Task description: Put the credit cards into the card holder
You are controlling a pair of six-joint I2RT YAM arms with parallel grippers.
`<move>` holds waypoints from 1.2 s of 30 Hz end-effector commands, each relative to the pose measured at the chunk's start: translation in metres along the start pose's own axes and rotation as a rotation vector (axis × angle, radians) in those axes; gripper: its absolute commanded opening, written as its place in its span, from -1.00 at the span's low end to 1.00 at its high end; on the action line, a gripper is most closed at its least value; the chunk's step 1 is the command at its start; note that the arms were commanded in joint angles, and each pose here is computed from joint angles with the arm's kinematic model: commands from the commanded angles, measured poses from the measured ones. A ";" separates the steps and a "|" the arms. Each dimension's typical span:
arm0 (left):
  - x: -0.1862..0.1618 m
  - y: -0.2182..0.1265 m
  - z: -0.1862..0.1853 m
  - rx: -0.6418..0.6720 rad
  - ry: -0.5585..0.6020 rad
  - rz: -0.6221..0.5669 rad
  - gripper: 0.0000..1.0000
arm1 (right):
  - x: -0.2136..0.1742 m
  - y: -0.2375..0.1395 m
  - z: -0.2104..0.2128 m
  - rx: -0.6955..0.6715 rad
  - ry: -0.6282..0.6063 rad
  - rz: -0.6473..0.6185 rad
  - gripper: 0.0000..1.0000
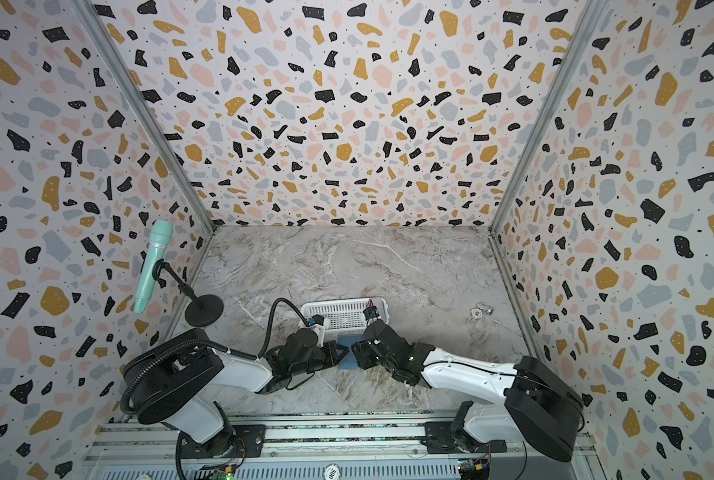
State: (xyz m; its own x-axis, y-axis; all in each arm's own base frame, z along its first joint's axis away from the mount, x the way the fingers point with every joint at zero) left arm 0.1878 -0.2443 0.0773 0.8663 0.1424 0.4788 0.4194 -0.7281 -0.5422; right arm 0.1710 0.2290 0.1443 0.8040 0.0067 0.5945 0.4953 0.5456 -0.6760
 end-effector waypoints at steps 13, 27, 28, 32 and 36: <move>0.045 -0.029 -0.056 -0.043 0.162 -0.096 0.19 | 0.042 -0.054 -0.047 -0.069 -0.011 -0.267 0.98; 0.123 -0.150 -0.015 0.498 0.370 -0.560 1.00 | 0.086 -0.091 -0.104 -0.341 -0.013 -0.619 0.98; 0.125 -0.157 -0.009 0.533 0.377 -0.588 1.00 | 0.088 -0.093 -0.110 -0.372 -0.005 -0.636 0.97; 0.140 -0.178 0.025 0.685 0.352 -0.660 0.99 | 0.091 -0.101 -0.133 -0.458 -0.005 -0.715 0.98; 0.155 -0.189 0.056 0.824 0.325 -0.673 1.00 | 0.087 -0.104 -0.153 -0.570 -0.035 -0.773 0.98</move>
State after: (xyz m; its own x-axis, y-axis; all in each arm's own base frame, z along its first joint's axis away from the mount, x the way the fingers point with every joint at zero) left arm 0.2502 -0.0647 0.2174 0.3499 0.1338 0.9272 0.9345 0.0200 -0.3555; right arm 0.2373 0.0551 0.1912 0.2808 -0.2032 0.9380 0.9579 -0.0014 -0.2871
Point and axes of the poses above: each gripper's point midway between its finger pads, its own y axis out along the fingers, its own z axis along the line the jaws close on, x = y × z, the point moved 8 cm from there along -y, back along the fingers, and after that the axes turned 8 degrees about y, right-handed, at the moved point
